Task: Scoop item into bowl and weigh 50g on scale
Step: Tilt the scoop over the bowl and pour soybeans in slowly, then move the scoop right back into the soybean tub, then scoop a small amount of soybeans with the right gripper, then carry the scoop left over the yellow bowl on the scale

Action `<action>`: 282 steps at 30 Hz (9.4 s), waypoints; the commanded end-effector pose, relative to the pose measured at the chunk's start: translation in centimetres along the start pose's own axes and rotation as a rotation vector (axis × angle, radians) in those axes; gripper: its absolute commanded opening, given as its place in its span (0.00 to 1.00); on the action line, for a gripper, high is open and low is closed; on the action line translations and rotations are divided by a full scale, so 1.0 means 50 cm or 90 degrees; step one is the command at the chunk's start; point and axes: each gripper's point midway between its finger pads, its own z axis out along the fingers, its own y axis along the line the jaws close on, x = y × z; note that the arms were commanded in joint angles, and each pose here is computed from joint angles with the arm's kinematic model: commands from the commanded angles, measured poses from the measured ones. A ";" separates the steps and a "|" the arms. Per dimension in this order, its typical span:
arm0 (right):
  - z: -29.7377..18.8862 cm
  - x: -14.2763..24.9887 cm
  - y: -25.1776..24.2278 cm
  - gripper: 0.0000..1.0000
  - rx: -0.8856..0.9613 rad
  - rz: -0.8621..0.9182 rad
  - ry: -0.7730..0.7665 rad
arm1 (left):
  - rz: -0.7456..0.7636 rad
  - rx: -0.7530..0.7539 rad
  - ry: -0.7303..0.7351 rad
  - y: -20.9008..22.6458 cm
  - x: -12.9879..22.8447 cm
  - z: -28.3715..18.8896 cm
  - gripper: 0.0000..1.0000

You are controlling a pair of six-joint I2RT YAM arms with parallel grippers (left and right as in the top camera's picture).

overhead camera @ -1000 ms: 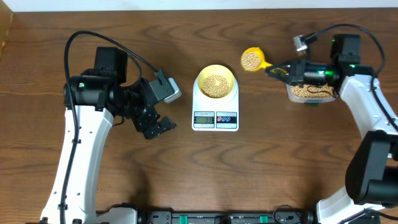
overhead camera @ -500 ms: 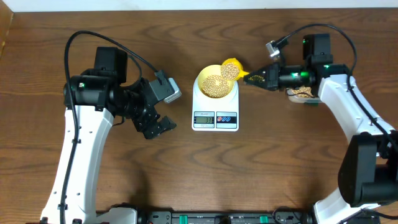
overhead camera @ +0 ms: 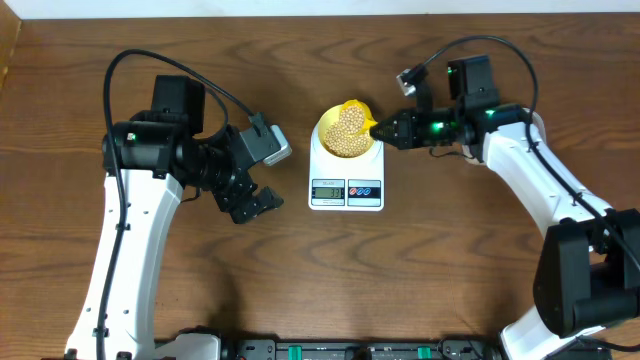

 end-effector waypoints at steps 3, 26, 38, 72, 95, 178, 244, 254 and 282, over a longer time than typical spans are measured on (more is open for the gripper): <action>0.024 -0.008 -0.014 0.01 0.061 -0.045 -0.013 | 0.011 0.007 -0.005 -0.002 -0.005 -0.001 0.95; 0.048 -0.014 -0.018 0.01 0.120 -0.060 -0.029 | 0.011 0.007 -0.005 -0.002 -0.005 -0.001 0.95; 0.054 -0.014 -0.025 0.01 0.151 -0.075 -0.032 | 0.011 0.007 -0.005 -0.002 -0.005 -0.001 0.95; 0.042 -0.012 -0.027 0.01 0.197 -0.081 -0.037 | 0.011 0.007 -0.005 -0.002 -0.005 -0.001 0.95; 0.029 -0.025 -0.014 0.01 0.210 -0.056 -0.064 | 0.011 0.007 -0.005 -0.002 -0.005 -0.001 0.95; -0.013 -0.031 0.004 0.01 0.156 0.024 -0.076 | 0.011 0.007 -0.006 -0.003 -0.006 -0.001 0.95; -0.108 -0.084 0.000 0.01 0.266 -0.157 -0.148 | 0.011 0.007 -0.005 -0.002 -0.005 -0.001 0.95; 0.050 -0.035 0.025 0.01 0.217 -0.204 -0.071 | 0.011 0.007 -0.005 -0.002 -0.005 -0.001 0.95; 0.060 0.021 -0.048 0.01 0.370 -0.262 0.014 | 0.011 0.007 -0.006 -0.003 -0.006 -0.001 0.95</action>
